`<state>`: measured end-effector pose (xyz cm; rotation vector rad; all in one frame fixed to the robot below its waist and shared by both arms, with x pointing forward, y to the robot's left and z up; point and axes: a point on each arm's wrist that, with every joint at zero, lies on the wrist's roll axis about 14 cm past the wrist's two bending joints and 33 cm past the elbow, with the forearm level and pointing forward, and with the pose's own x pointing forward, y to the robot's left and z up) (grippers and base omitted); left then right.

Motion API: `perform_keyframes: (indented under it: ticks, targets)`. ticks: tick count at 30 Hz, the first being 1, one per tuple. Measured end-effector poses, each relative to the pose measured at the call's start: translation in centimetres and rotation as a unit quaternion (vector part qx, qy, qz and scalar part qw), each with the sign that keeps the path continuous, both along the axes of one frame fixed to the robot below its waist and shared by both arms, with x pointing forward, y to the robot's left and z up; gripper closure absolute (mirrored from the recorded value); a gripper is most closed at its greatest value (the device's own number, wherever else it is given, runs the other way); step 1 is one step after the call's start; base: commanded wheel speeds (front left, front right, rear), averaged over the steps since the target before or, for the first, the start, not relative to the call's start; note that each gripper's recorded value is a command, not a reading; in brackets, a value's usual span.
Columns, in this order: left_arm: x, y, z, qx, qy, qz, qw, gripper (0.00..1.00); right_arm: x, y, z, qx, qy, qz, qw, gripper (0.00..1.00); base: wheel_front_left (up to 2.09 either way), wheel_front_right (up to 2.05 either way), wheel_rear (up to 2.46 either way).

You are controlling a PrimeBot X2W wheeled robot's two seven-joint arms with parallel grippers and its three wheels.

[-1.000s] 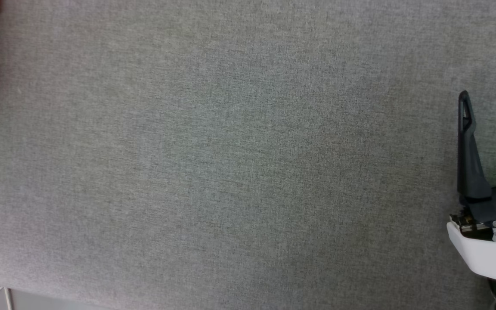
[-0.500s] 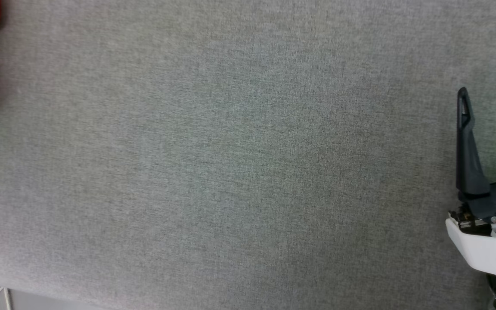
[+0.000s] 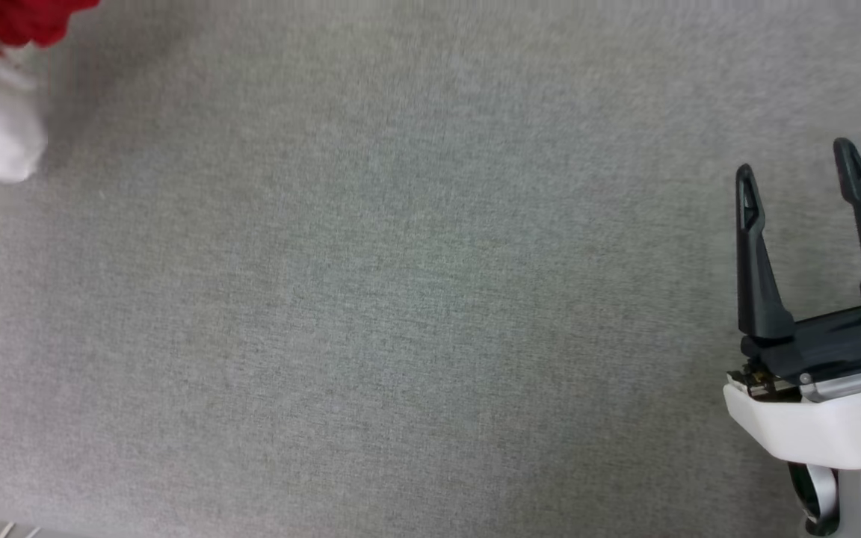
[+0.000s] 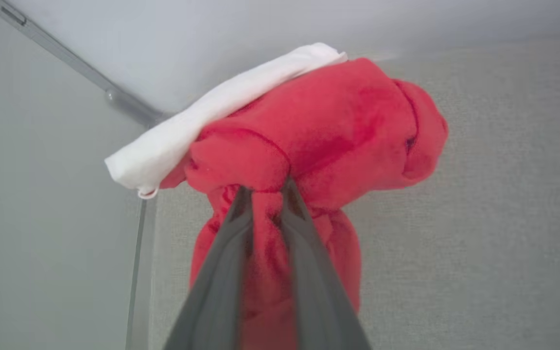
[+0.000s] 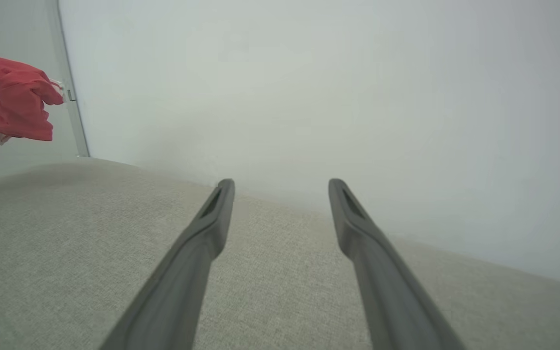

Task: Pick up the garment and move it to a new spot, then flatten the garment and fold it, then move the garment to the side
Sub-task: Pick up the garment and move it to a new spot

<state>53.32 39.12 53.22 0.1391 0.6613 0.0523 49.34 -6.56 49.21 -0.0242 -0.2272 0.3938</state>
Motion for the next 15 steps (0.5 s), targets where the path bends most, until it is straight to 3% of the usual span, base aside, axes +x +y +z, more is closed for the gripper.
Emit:
perform_keyframes:
  ticks: [8,15]
  targets:
    - [2.4,-7.7,7.3,0.036,-0.07,-0.124,0.989,1.0,-1.4,-1.2,3.5,0.01,-0.025,-0.02,0.999,0.0,0.0,0.0,0.0]
    - [3.3,-16.0,10.5,0.05,-0.102,-0.237,0.965,1.0,-2.9,-4.0,5.9,0.024,-0.039,-0.054,0.998,0.0,0.0,0.0,0.0]
